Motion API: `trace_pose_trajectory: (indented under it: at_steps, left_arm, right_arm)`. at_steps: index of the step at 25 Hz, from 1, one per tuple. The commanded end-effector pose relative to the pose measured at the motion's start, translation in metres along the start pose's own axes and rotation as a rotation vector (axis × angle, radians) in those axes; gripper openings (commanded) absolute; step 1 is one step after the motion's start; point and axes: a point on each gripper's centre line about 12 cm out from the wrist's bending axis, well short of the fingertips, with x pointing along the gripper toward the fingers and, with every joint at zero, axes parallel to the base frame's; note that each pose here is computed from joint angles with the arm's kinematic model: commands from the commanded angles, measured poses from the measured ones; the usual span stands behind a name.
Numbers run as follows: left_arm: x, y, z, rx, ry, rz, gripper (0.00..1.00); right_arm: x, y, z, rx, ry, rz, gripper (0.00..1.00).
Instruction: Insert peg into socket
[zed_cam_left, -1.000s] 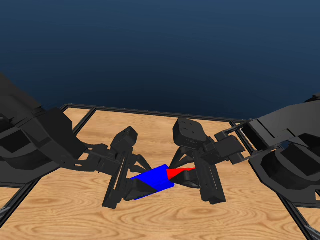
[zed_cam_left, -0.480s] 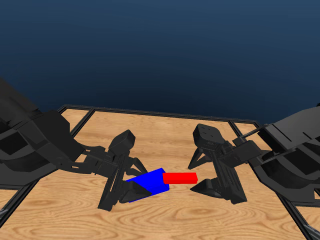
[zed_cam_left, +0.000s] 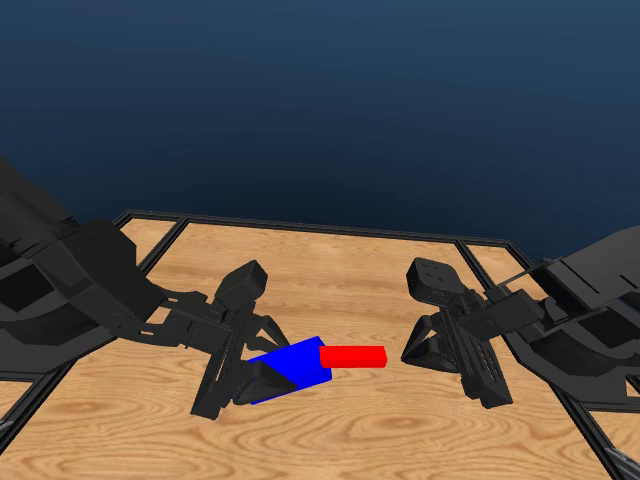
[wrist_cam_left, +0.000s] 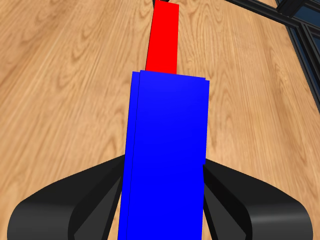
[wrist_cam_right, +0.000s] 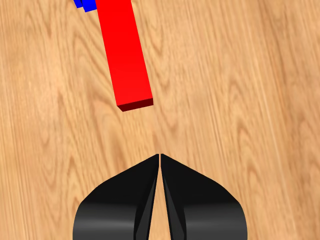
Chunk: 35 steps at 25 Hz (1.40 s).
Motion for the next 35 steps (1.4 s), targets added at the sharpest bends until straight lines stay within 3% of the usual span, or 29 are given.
trace_pose_trajectory:
  at_steps: [1, 4, 5, 7, 8, 9, 12, 15, 18, 19, 21, 23, 25, 27, 29, 30, 31, 32, 33, 34, 35]
  left_arm:
    - [-0.002, -0.008, 0.011, 0.011, -0.060, -0.025, 0.00]
    - [-0.002, -0.006, 0.016, 0.010, -0.033, -0.022, 0.00]
    - [-0.002, -0.017, 0.016, 0.038, -0.061, -0.055, 0.00]
    - [-0.003, -0.014, 0.028, 0.007, -0.098, -0.046, 0.00]
    - [-0.001, -0.014, 0.025, 0.036, -0.071, -0.048, 0.00]
    - [-0.003, -0.007, 0.026, -0.002, -0.084, -0.026, 0.00]
    - [-0.002, -0.008, 0.016, 0.022, -0.043, -0.030, 0.00]
    - [-0.002, -0.011, 0.024, 0.014, -0.062, -0.039, 0.00]
    - [-0.002, -0.013, 0.018, 0.029, -0.033, -0.045, 0.00]
    - [0.002, -0.007, 0.017, 0.031, -0.025, -0.029, 0.00]
    - [-0.001, -0.013, 0.018, 0.019, -0.023, -0.045, 0.00]
    - [0.001, -0.009, 0.014, 0.021, 0.030, -0.037, 0.00]
    - [0.000, -0.012, 0.026, 0.008, 0.024, -0.050, 0.00]
    - [-0.001, -0.006, 0.011, 0.027, 0.125, -0.036, 0.00]
    - [0.003, -0.010, 0.017, 0.009, 0.109, -0.047, 0.00]
    - [0.003, -0.006, 0.010, 0.018, 0.148, -0.037, 0.00]
    - [0.002, -0.010, 0.021, 0.005, 0.130, -0.049, 0.00]
    - [0.001, -0.013, 0.018, 0.020, 0.159, -0.058, 0.00]
    - [0.004, -0.004, 0.018, 0.001, 0.159, -0.035, 0.00]
    - [0.003, -0.009, 0.019, 0.011, 0.164, -0.048, 0.00]
    - [0.002, -0.012, 0.026, 0.014, 0.173, -0.054, 0.00]
  right_arm:
    - [-0.014, 0.005, 0.022, -0.005, -0.080, 0.021, 0.00]
    - [-0.008, 0.010, 0.028, -0.018, -0.094, 0.035, 0.00]
    - [-0.006, 0.012, 0.032, -0.024, -0.103, 0.044, 0.00]
    - [0.000, 0.019, 0.042, -0.036, -0.127, 0.068, 0.00]
    - [0.004, 0.019, 0.042, -0.040, -0.124, 0.071, 0.00]
    - [0.008, 0.021, 0.043, -0.051, -0.127, 0.080, 0.00]
    - [0.009, 0.023, 0.055, -0.053, -0.158, 0.096, 0.00]
    - [0.011, 0.027, 0.066, -0.065, -0.190, 0.114, 0.00]
    - [0.012, 0.027, 0.069, -0.078, -0.194, 0.116, 0.00]
    - [0.013, 0.026, 0.070, -0.076, -0.195, 0.116, 0.00]
    - [0.014, 0.026, 0.072, -0.084, -0.204, 0.123, 0.00]
    - [0.016, 0.026, 0.072, -0.086, -0.204, 0.126, 0.00]
    - [0.014, 0.025, 0.073, -0.081, -0.201, 0.120, 0.00]
    - [0.016, 0.024, 0.074, -0.083, -0.214, 0.132, 0.00]
    - [0.016, 0.025, 0.076, -0.084, -0.225, 0.140, 0.00]
    - [0.020, 0.023, 0.074, -0.083, -0.224, 0.142, 0.00]
    - [0.017, 0.024, 0.076, -0.085, -0.229, 0.144, 0.00]
    - [0.021, 0.024, 0.073, -0.089, -0.217, 0.140, 0.00]
    - [0.016, 0.025, 0.079, -0.088, -0.240, 0.151, 0.00]
    - [0.019, 0.024, 0.075, -0.085, -0.220, 0.139, 0.00]
    - [0.020, 0.026, 0.079, -0.087, -0.247, 0.157, 0.00]
